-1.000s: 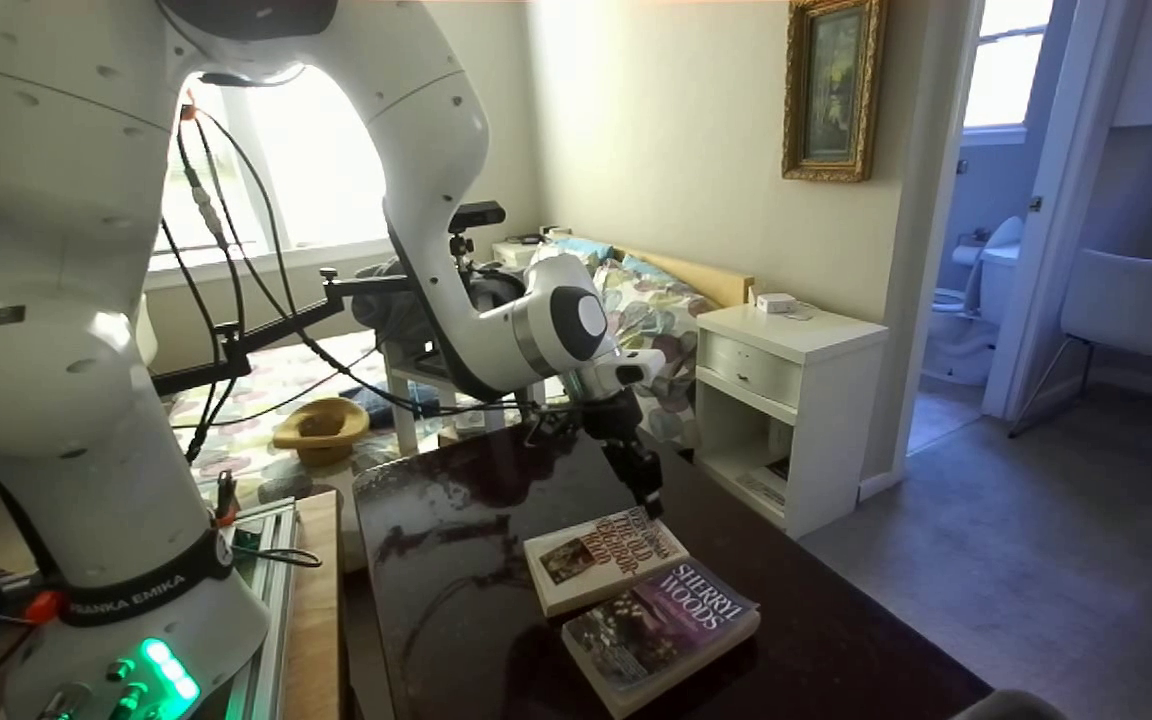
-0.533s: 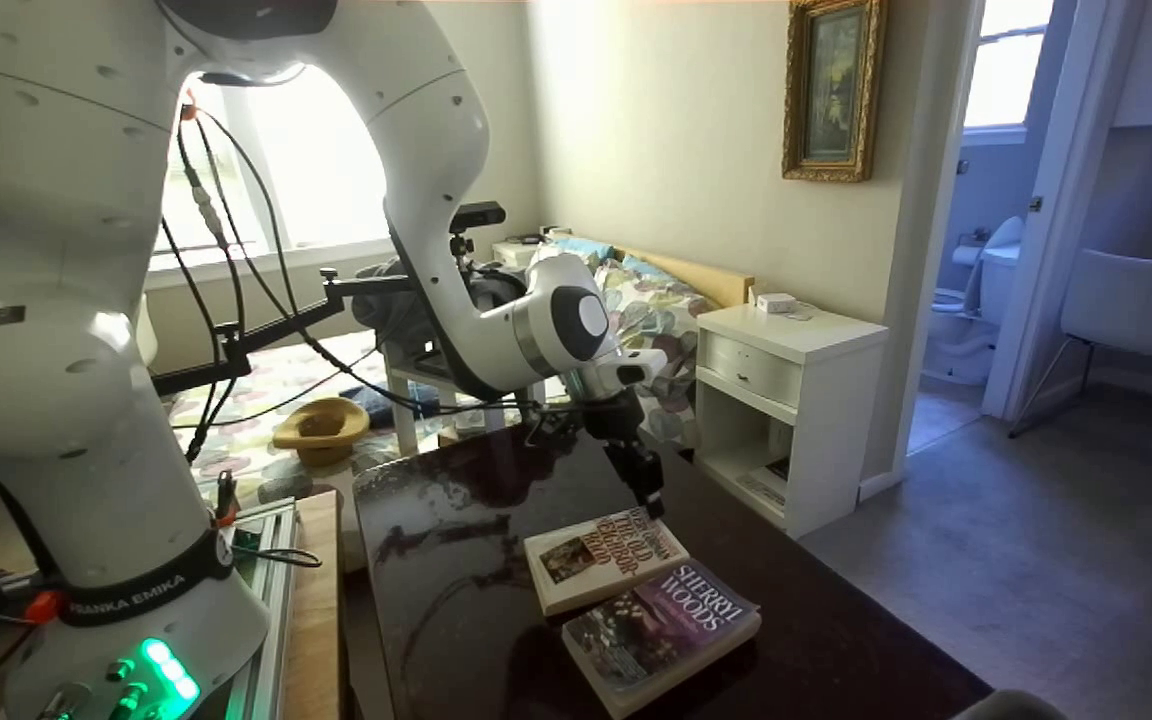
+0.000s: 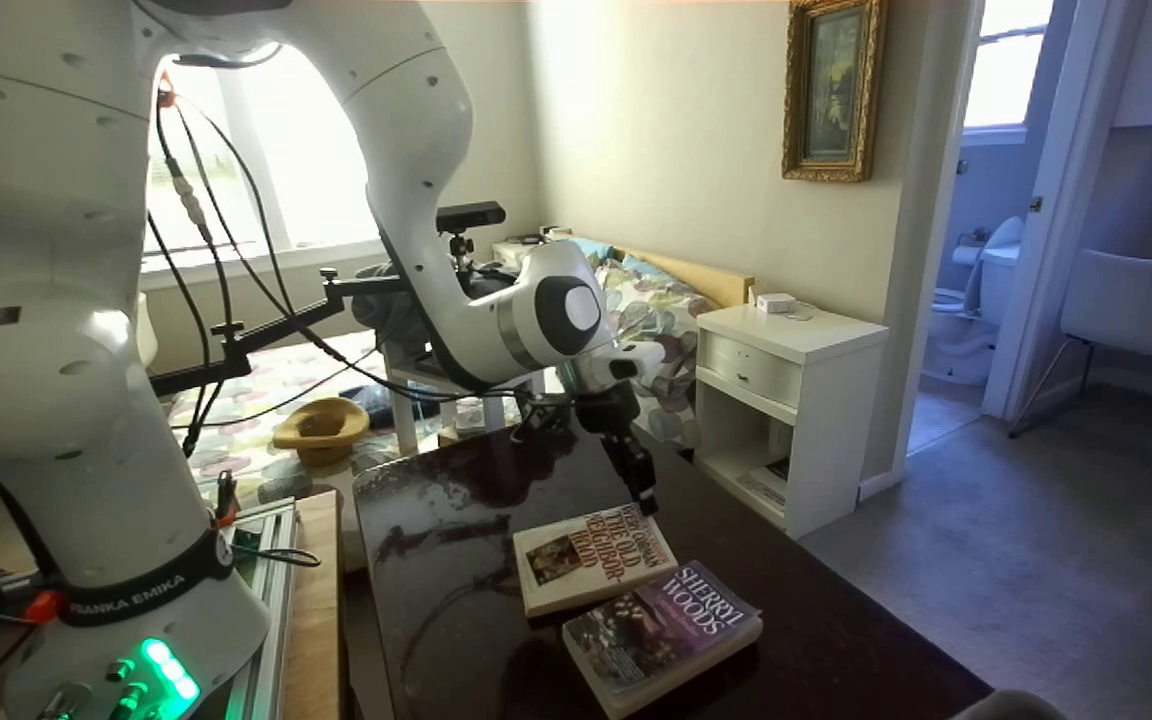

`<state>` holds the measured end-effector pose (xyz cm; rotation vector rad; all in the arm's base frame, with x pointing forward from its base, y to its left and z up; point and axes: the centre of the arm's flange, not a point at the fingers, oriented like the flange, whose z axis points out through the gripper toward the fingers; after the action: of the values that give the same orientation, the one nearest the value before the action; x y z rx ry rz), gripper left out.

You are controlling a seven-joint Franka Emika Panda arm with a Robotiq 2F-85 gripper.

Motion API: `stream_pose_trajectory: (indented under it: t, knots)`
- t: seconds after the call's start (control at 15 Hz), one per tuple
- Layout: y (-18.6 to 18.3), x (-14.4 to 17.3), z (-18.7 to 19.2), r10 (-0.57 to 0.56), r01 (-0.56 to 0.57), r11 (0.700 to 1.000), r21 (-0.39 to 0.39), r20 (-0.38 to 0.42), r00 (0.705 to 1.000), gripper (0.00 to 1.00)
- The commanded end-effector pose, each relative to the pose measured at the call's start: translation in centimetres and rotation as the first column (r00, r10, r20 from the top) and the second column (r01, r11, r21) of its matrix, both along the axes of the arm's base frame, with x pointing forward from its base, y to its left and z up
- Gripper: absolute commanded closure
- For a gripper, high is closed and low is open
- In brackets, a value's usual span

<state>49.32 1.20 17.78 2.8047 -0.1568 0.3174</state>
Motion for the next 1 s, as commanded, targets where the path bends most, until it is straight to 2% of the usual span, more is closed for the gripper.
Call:
stream_pose_trajectory:
  t: [0.0,0.27,0.47,0.53,0.6,0.67,0.73,0.93]
  knots:
    - [-0.3,-1.6,3.4,-0.044,0.044,0.998,0.034,0.012,0.999,0.94]
    - [-1.4,-1.9,6.1,-0.08,0.078,0.996,0.041,0.045,0.996,0.94]
    - [-1.9,-1.7,6.2,-0.111,0.11,0.993,0.039,0.024,0.994,0.94]
    - [-1.9,-1.6,5.7,-0.127,0.127,0.991,0.039,0.009,0.992,0.83]
    - [-1.9,-1.5,5.2,-0.141,0.141,0.989,0.037,-0.002,0.99,0.53]
    - [-2.0,-1.4,4.9,-0.154,0.154,0.987,0.035,-0.01,0.988,0.57]
    - [-2.0,-1.2,4.4,-0.162,0.162,0.986,0.037,-0.017,0.987,0.56]
    - [-1.8,-0.6,3.4,-0.177,0.178,0.983,0.049,-0.018,0.984,0.35]
